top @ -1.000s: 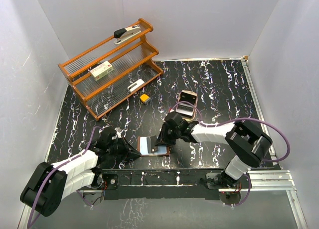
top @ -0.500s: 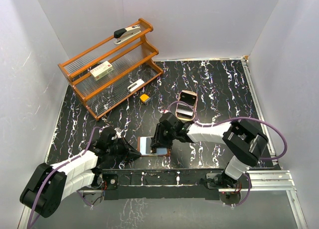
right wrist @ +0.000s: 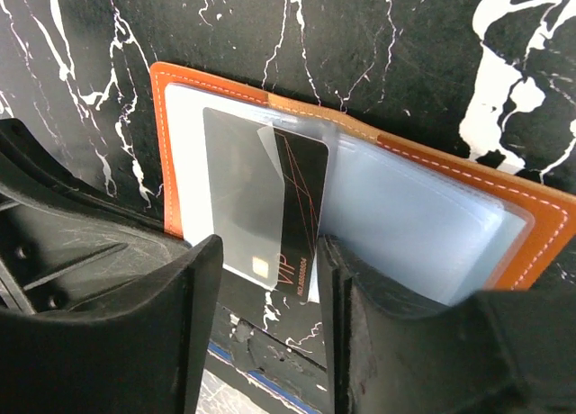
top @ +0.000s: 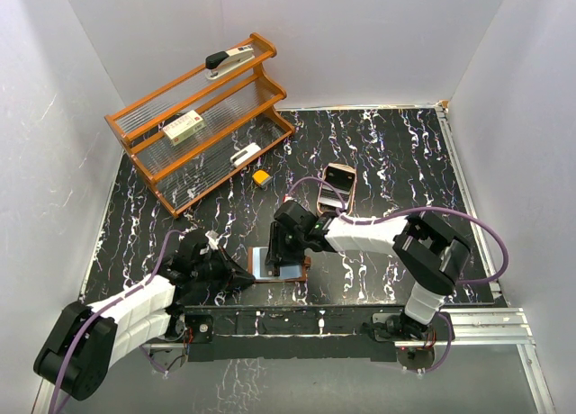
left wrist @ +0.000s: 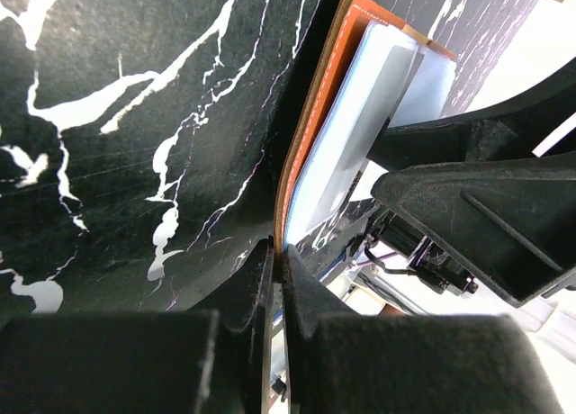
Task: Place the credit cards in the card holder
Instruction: Insert the credit card into the card holder.
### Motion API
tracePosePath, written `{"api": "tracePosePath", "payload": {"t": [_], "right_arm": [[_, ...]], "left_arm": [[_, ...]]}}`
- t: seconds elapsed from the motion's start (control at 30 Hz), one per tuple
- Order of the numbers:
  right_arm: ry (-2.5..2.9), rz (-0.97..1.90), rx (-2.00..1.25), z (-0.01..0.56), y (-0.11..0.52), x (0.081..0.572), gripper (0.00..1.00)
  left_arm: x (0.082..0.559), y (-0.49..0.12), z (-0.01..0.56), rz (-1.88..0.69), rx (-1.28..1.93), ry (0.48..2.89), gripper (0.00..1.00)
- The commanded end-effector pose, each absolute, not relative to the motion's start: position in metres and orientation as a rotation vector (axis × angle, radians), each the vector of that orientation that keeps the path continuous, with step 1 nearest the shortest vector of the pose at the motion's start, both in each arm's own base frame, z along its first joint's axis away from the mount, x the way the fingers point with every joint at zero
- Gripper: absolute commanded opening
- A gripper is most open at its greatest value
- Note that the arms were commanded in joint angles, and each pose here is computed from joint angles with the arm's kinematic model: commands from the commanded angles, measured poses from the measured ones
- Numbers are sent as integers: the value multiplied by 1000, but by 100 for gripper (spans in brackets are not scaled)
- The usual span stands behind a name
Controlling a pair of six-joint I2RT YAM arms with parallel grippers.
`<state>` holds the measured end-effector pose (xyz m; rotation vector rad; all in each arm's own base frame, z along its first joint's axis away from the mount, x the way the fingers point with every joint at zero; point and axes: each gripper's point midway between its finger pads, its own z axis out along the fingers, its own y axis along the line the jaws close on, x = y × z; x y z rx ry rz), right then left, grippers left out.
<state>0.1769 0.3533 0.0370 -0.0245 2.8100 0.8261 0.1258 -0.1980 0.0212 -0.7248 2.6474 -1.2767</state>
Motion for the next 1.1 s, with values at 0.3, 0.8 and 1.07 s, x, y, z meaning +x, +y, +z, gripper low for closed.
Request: {"api": "tracePosePath", "payload": {"t": [0.3,0.8,1.07], "right_arm": [[2768,803,-109,50,362,185,44],[2750,881,-255,54,389,184,21],[2747,638,-331,59,360,195,33]], "left_arm": [[120,-200,25,-1301,-709,2661,0],[124,-204,31,-1329,-655,2649,0],[122,-201,29,-1297,-654,2666,0]]}}
